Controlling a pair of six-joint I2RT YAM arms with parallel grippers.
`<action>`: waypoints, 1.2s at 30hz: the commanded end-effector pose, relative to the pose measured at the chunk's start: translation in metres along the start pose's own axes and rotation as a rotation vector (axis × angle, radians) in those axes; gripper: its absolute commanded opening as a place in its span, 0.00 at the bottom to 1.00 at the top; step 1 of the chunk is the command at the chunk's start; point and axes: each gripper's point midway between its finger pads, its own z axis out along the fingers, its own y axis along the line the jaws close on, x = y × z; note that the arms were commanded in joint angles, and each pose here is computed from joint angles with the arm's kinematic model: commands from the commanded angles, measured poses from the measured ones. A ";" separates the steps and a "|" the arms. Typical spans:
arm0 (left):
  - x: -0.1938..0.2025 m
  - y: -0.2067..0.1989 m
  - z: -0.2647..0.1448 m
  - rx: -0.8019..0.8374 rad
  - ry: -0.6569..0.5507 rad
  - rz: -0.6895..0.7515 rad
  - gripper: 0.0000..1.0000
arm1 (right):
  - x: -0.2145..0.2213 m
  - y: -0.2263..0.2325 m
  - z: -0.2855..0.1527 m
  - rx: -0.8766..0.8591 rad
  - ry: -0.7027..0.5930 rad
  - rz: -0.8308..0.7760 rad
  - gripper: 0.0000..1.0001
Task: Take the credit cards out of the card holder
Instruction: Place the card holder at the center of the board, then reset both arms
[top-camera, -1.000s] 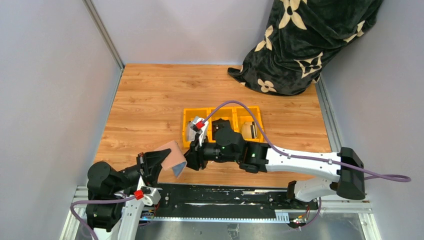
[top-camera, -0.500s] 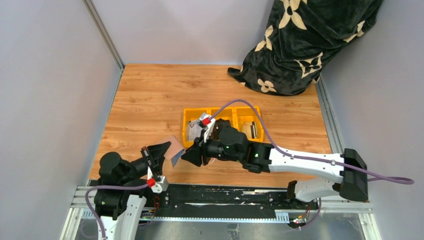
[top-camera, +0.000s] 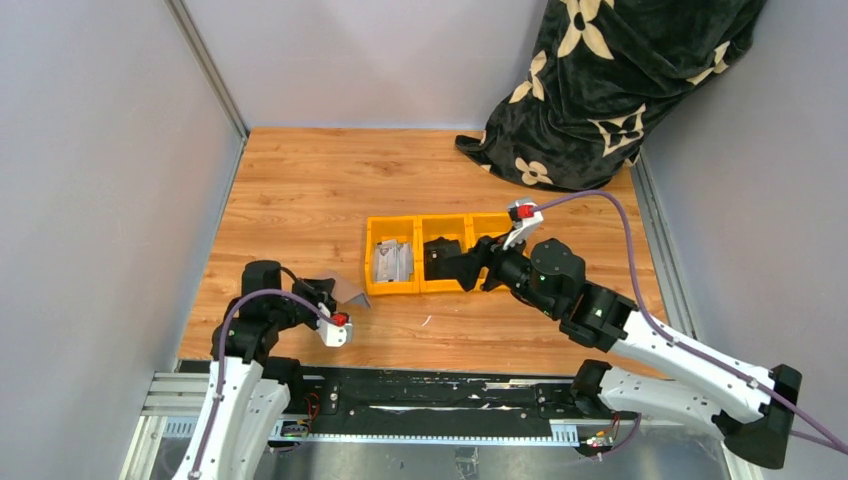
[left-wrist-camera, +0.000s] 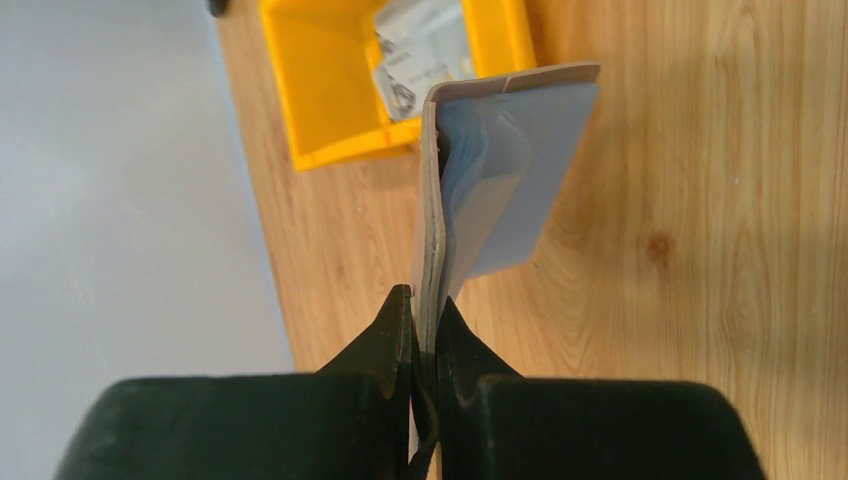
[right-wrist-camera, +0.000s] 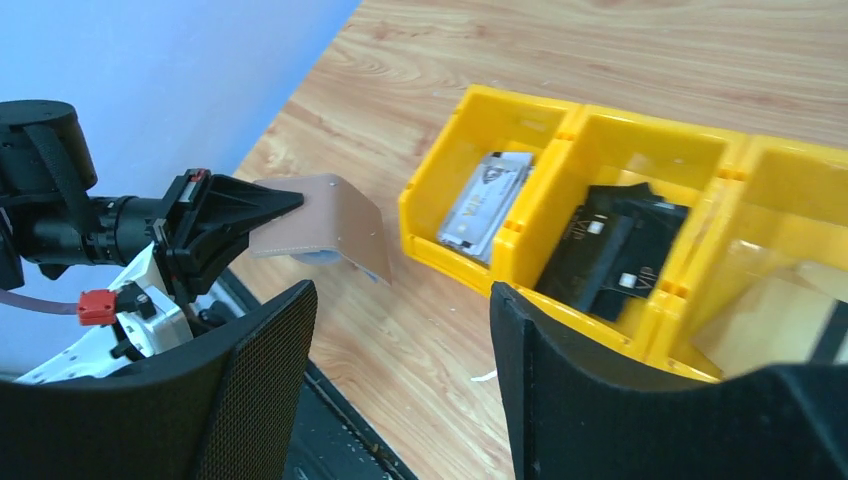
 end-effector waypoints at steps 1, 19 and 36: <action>0.031 -0.009 0.004 0.113 0.119 0.079 0.00 | 0.001 -0.040 -0.018 0.157 -0.005 0.004 0.68; 0.117 -0.001 0.031 0.120 0.434 -0.050 0.58 | -0.005 -0.078 -0.035 0.315 -0.022 -0.025 0.81; 0.127 0.065 0.022 -0.187 0.344 -1.059 1.00 | -0.018 -0.185 -0.101 0.795 -0.133 -0.172 0.85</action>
